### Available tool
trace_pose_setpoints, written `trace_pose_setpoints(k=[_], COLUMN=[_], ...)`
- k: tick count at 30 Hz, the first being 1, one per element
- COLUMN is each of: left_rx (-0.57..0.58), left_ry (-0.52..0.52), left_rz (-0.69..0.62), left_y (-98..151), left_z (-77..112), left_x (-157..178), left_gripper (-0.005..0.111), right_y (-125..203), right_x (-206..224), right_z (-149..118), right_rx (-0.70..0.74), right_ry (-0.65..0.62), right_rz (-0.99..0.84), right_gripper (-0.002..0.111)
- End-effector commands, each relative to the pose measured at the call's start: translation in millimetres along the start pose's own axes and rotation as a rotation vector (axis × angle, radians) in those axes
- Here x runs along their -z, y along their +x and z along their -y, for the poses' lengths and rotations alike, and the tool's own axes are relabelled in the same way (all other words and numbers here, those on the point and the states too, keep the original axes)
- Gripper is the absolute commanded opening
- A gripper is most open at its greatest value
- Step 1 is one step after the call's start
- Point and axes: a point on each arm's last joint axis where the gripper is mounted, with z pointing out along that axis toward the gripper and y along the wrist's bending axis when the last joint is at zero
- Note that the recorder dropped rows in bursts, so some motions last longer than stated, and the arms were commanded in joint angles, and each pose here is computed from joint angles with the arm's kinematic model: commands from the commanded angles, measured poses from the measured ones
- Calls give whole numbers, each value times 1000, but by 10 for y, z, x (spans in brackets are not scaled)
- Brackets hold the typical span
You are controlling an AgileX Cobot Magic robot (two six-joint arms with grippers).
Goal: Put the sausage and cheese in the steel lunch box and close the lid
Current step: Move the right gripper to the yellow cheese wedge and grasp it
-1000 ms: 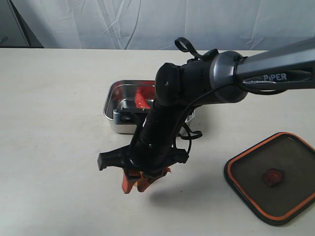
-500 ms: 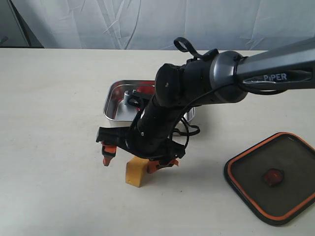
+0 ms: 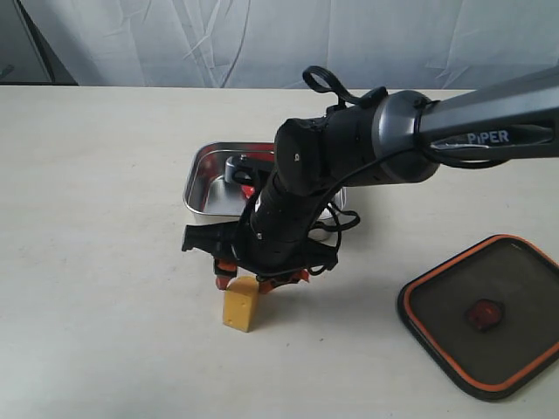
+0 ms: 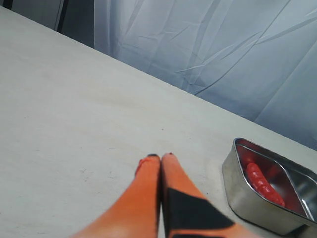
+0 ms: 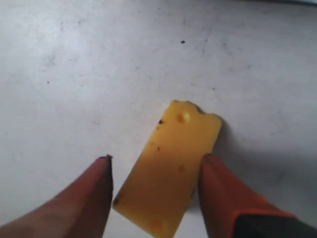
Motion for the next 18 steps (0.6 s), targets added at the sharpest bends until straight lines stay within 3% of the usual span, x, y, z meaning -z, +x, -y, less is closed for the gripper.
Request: trace_pose_setpoints(k=[1,9,13,18], left_rx=[-7,-7,-7,-7], left_ry=[5,5,5,5], left_rz=[4,4,4,4], left_y=[7,7,7,7], left_z=[-2,-2,-2,-2], left_x=[1,1,1,1], left_gripper=[0,0,0,0], right_y=[3,74,76,54], right_x=[11,14,14,14], right_z=[20,25,26,60], right_rx=[20,-4,44,143], right_ry=[18,24,23,58], right_rz=[-1,-78,-81,-61], right_gripper=[46,47,66,65])
